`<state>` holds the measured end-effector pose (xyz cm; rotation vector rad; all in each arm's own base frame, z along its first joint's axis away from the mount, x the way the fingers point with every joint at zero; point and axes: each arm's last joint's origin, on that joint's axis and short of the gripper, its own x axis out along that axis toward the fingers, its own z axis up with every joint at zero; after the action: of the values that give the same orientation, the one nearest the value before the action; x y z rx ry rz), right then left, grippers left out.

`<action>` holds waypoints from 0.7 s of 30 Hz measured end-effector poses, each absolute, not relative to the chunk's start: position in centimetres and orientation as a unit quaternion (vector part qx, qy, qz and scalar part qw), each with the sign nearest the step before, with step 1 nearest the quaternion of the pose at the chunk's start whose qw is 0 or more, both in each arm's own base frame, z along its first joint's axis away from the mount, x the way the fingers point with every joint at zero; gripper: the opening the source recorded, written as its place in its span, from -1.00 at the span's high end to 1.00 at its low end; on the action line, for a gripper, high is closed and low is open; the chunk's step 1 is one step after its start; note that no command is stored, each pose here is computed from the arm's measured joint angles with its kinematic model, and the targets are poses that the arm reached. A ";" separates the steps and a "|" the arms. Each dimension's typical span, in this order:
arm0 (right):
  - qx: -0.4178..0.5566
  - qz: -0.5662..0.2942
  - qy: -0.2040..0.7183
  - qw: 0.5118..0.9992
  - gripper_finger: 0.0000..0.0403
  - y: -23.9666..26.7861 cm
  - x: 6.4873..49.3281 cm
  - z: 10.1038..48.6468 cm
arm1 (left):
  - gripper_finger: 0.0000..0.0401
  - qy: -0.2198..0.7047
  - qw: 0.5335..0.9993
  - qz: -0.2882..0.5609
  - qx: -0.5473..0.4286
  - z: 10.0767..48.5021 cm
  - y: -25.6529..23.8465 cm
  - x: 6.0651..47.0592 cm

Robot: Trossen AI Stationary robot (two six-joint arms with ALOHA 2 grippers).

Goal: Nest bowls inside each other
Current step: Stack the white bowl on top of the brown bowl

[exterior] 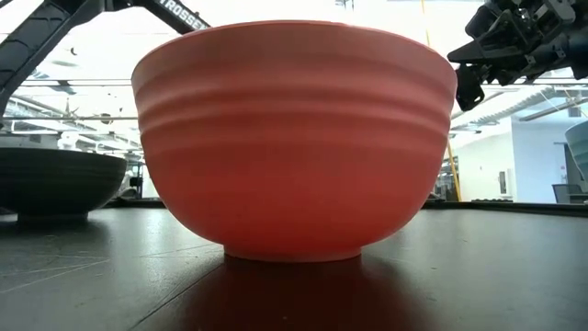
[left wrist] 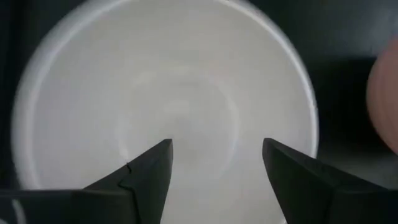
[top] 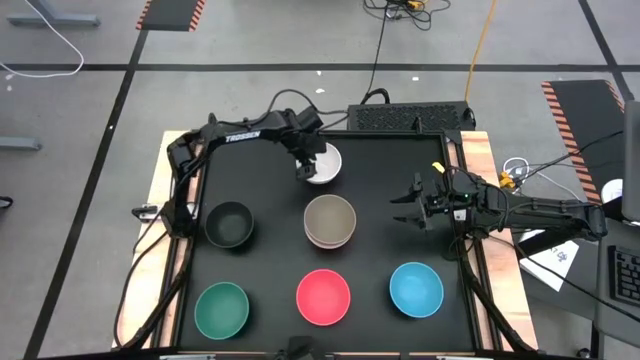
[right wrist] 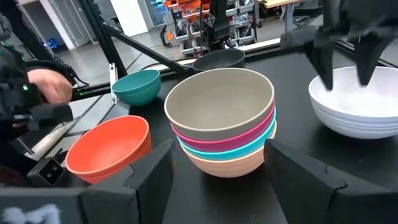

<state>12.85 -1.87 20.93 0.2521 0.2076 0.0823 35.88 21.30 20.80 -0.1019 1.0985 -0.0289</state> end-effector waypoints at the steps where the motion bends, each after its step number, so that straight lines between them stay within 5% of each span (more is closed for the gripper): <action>1: 0.127 0.041 0.103 0.986 -0.18 -1.9 12.8 20.9 | -0.26 0.517 0.855 -0.011 -0.045 21.3 21.3 35.7; 21: 0.152 0.068 0.106 0.980 -0.18 -1.1 12.9 21.0 | -0.26 0.476 0.877 0.044 -0.042 26.9 22.5 31.9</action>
<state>12.95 -1.11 20.99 0.3054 0.2133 0.1365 31.87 22.54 26.94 -0.0867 0.9931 0.0908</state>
